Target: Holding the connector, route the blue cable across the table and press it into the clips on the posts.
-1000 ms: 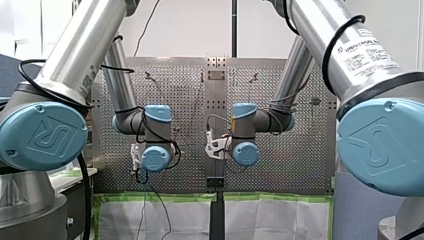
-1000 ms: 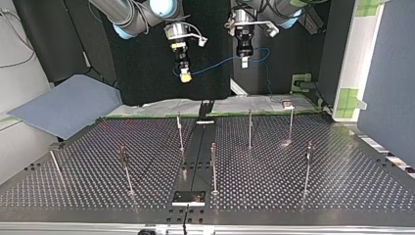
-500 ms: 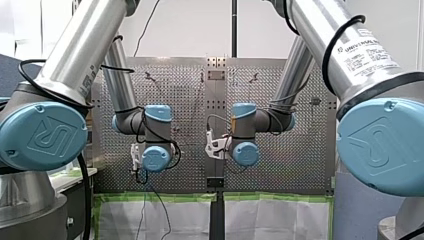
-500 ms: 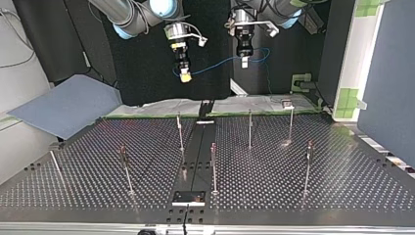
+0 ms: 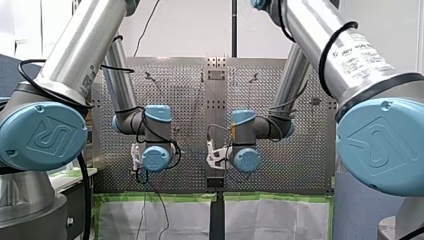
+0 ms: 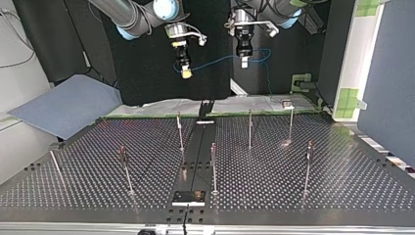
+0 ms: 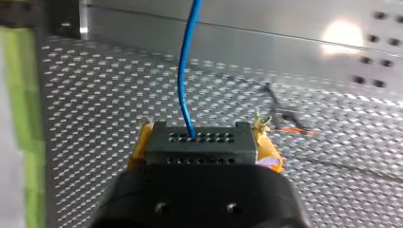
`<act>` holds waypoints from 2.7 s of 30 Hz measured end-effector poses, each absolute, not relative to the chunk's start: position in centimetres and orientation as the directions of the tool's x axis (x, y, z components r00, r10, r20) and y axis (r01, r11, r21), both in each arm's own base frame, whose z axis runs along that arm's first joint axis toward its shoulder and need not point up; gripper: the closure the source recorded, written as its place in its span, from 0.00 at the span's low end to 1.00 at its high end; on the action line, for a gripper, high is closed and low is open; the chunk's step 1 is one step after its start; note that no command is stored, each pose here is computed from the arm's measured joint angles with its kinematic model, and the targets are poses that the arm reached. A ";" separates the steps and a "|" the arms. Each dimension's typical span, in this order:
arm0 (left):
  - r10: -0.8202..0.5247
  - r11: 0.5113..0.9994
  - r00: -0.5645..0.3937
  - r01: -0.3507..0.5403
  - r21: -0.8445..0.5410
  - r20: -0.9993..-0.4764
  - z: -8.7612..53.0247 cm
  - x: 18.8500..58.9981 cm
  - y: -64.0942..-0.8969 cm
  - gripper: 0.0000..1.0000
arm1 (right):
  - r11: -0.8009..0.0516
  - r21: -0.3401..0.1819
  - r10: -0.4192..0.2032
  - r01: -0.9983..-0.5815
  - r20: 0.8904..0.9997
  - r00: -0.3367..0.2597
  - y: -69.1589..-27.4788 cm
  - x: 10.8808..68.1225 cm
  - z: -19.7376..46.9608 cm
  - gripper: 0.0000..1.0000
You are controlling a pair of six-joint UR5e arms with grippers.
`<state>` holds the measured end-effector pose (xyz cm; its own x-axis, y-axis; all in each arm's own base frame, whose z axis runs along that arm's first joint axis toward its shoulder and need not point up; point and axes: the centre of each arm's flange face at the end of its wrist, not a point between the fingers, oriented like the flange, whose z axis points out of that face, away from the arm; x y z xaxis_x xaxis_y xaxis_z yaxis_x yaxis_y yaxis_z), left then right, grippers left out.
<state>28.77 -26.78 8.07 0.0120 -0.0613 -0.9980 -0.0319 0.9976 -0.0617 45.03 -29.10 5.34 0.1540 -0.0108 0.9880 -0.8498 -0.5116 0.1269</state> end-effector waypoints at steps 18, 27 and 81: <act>-0.006 0.998 -0.028 -0.065 -0.004 -1.000 7.9 28.2 -25.0 1.00 | -0.513 0.132 -0.025 -0.848 0.985 0.169 -29.0 44.9 4.7 1.00; 0.047 0.995 -0.074 -0.080 0.053 -0.996 7.4 27.6 -23.9 1.00 | -0.513 0.132 -0.025 -0.848 0.985 0.169 -29.0 44.9 4.7 1.00; -0.079 0.916 0.106 -0.385 -0.114 -0.991 21.2 35.5 -20.7 1.00 | -0.725 -0.057 0.066 -0.686 0.986 -0.152 -30.3 55.1 29.8 1.00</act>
